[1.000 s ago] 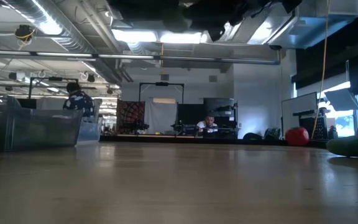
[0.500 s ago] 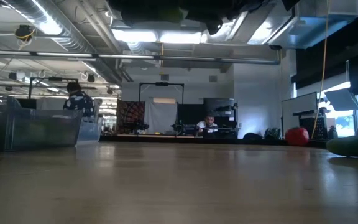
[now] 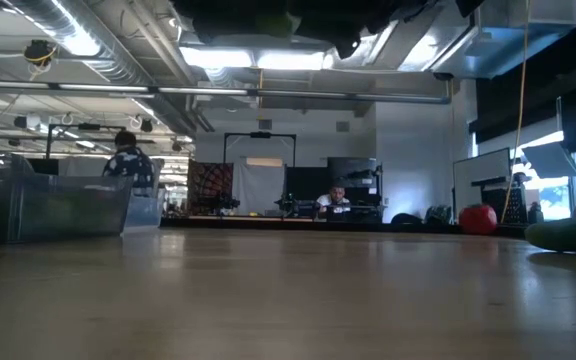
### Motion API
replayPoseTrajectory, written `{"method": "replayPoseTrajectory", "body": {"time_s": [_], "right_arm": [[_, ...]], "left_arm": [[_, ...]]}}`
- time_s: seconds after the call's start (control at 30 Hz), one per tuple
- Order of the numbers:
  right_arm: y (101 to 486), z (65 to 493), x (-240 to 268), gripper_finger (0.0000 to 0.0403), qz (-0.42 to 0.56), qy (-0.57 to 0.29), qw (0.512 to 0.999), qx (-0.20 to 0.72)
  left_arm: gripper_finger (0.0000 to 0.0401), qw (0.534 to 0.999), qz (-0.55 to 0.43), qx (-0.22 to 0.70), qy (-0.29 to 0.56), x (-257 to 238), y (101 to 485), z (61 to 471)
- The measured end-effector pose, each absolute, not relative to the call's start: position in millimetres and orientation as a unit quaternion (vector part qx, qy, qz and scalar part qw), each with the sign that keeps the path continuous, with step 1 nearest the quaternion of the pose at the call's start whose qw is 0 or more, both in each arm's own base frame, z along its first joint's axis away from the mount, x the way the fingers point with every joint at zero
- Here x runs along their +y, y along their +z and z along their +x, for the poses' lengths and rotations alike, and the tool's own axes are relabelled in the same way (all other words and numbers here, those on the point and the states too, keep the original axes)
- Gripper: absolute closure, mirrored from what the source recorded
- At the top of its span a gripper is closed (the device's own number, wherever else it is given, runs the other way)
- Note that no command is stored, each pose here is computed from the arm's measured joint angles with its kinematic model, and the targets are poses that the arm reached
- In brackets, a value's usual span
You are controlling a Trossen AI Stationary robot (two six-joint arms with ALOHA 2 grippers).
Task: Sort produce into baskets
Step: Put the top right lime into the white bin
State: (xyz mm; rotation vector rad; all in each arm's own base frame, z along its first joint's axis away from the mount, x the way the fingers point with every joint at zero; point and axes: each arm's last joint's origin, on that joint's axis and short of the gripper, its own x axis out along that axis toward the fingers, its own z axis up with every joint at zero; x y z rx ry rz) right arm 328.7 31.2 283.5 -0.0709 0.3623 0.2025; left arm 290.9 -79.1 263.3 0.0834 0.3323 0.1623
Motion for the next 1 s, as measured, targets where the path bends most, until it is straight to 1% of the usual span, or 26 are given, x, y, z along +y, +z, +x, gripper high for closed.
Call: {"method": "replayPoseTrajectory", "body": {"time_s": [0.13, 0.27, 0.47, 0.57, 0.8, 1.0], "right_arm": [[286.4, 316.4, 29.5, 0.0205, -0.04, 0.093, 0.971, 0.216], [286.5, 302.3, 26.6, 0.0186, -0.046, 0.066, 0.961, 0.266], [273.8, 290.7, 24.3, 0.0183, -0.033, 0.038, 0.934, 0.352], [265.9, 289.9, 24.1, 0.0183, -0.026, 0.033, 0.922, 0.384], [254.7, 294.3, 24.5, 0.0182, -0.023, 0.031, 0.912, 0.409], [245.9, 297.6, 24.8, 0.0182, -0.024, 0.031, 0.903, 0.427]], "left_arm": [[0.0222, 0.982, 0.035, 0.171, 0.07, -83.6, 268.5, 282.1], [0.0222, 0.978, 0.018, 0.199, 0.063, -88.9, 274.3, 270.7], [0.0221, 0.961, -0.016, 0.271, 0.055, -100.9, 276.8, 252.5], [0.0221, 0.942, -0.047, 0.328, 0.052, -106.3, 275.4, 241.6], [0.0221, 0.888, -0.151, 0.432, 0.045, -124.9, 266.6, 217.1], [0.0221, 0.843, -0.23, 0.484, 0.036, -149.1, 262.7, 195.1]]}}
